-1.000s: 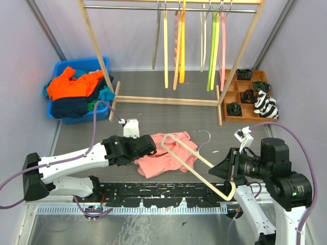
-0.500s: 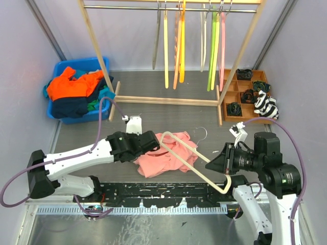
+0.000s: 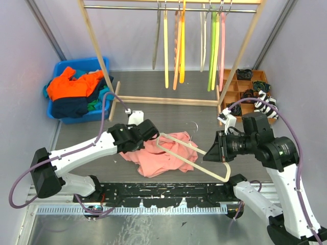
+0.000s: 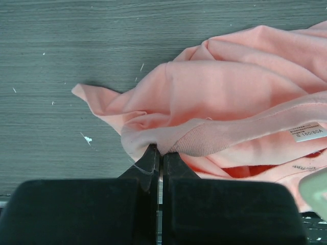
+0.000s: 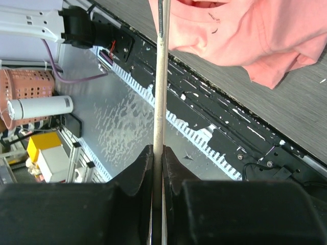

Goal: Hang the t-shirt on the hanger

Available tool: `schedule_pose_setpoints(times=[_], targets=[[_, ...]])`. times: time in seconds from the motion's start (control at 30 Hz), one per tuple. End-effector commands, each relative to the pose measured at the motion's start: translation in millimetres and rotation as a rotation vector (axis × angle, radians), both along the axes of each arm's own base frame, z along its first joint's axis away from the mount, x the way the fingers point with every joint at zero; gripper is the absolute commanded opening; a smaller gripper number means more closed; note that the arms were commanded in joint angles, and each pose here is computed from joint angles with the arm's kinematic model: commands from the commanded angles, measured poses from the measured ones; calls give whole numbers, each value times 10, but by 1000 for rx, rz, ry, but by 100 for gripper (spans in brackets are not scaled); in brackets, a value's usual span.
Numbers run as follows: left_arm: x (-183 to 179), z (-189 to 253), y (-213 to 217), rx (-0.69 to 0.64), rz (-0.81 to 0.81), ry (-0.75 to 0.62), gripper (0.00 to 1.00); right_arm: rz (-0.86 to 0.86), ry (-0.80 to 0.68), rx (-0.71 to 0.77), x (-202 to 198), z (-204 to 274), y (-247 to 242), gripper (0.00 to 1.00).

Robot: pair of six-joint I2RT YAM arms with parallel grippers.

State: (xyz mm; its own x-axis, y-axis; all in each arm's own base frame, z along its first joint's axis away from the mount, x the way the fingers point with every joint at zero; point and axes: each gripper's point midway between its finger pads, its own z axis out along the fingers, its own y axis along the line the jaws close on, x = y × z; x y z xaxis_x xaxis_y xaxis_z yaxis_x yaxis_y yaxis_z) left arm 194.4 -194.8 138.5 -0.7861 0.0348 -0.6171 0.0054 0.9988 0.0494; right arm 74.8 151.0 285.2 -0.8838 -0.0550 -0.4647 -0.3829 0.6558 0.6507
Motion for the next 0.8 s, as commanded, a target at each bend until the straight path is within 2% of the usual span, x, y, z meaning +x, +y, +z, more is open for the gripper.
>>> schedule_pose_setpoints(times=[0.0, 0.33, 0.77], targets=[[89, 96, -54, -45, -35, -8, 0, 53, -79, 11, 107, 123, 74, 1], [113, 76, -80, -64, -47, 18, 0, 86, -124, 24, 432, 88, 250, 1], [70, 150, -27, -48, -46, 44, 0, 168, -186, -19, 470, -307, 590, 1]])
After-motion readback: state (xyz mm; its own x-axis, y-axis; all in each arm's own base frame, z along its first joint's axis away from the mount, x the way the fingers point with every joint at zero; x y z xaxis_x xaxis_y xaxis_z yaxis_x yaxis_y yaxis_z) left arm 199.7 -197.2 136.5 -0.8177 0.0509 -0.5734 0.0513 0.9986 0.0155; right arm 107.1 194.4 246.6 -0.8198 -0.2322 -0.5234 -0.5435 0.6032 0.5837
